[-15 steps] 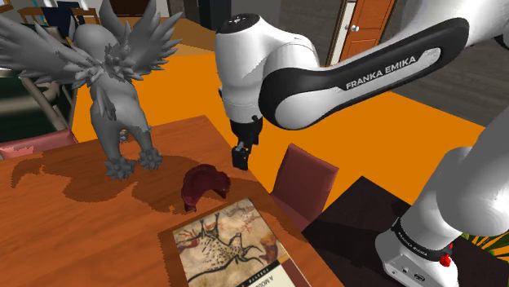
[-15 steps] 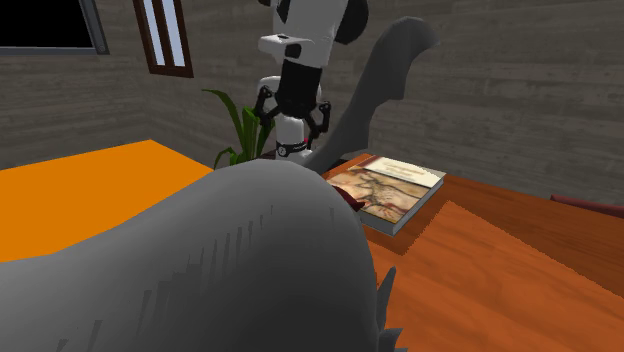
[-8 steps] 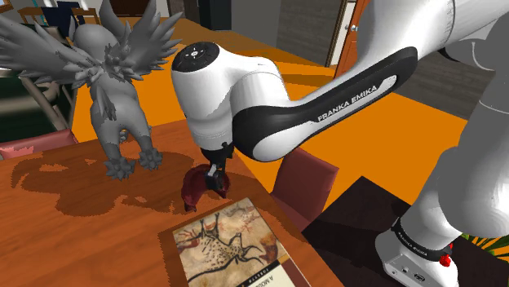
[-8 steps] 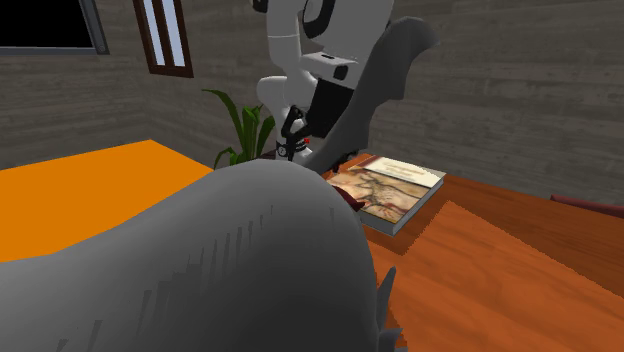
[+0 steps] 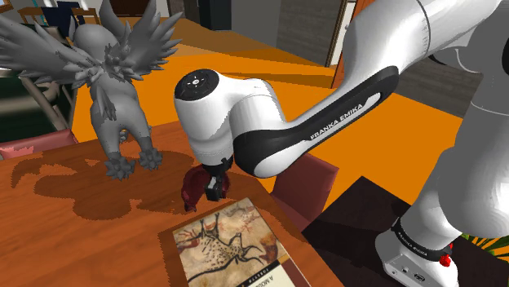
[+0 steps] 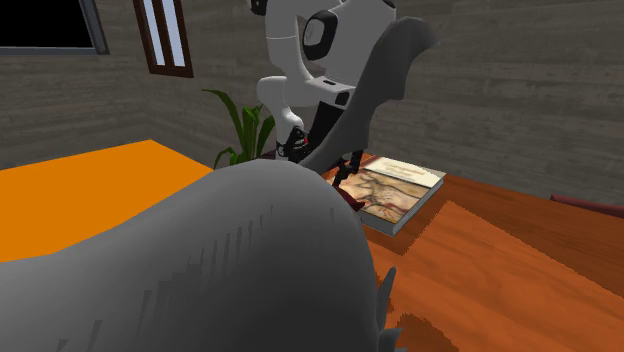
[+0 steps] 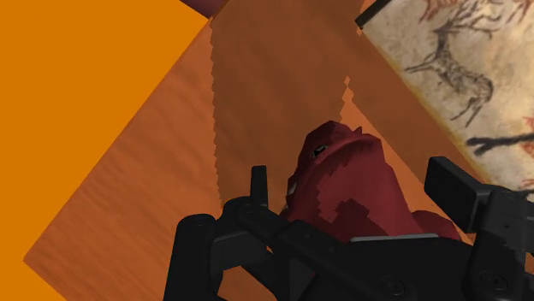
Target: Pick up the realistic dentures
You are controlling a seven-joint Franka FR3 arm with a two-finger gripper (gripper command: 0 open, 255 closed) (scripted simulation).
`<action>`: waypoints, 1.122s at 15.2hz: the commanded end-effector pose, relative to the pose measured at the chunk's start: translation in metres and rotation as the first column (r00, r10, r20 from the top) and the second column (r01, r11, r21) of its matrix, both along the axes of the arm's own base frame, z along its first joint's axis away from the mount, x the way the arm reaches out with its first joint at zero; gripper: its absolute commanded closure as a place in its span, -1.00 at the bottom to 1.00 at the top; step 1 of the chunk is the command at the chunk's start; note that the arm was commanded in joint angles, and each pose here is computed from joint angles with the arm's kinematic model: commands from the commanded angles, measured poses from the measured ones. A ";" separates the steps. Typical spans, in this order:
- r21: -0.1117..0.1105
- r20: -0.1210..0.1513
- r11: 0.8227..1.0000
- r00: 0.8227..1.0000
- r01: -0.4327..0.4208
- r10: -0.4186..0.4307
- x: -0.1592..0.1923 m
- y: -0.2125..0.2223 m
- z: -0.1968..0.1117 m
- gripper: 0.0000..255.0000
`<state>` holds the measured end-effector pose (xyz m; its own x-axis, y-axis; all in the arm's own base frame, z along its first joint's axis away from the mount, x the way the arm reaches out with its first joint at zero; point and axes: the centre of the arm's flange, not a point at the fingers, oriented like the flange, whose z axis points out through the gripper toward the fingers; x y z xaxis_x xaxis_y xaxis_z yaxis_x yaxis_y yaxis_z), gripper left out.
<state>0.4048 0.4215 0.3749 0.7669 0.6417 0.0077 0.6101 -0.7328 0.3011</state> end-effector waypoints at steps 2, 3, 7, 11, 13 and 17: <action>0.000 0.000 1.000 1.000 0.000 0.000 0.000 0.001 -0.002 1.00; 0.000 0.000 1.000 1.000 0.000 0.000 0.000 0.001 -0.002 1.00; 0.000 0.000 1.000 1.000 0.000 0.000 0.000 0.000 -0.002 1.00; 0.000 0.000 1.000 1.000 0.000 0.000 0.000 0.000 0.003 1.00; 0.000 0.000 1.000 1.000 0.000 0.000 0.000 0.000 0.014 1.00; 0.000 0.000 1.000 1.000 0.000 0.000 0.000 0.000 0.035 1.00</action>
<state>0.4050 0.4215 0.4043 0.7670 0.6416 0.0080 0.6100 -0.7329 0.3012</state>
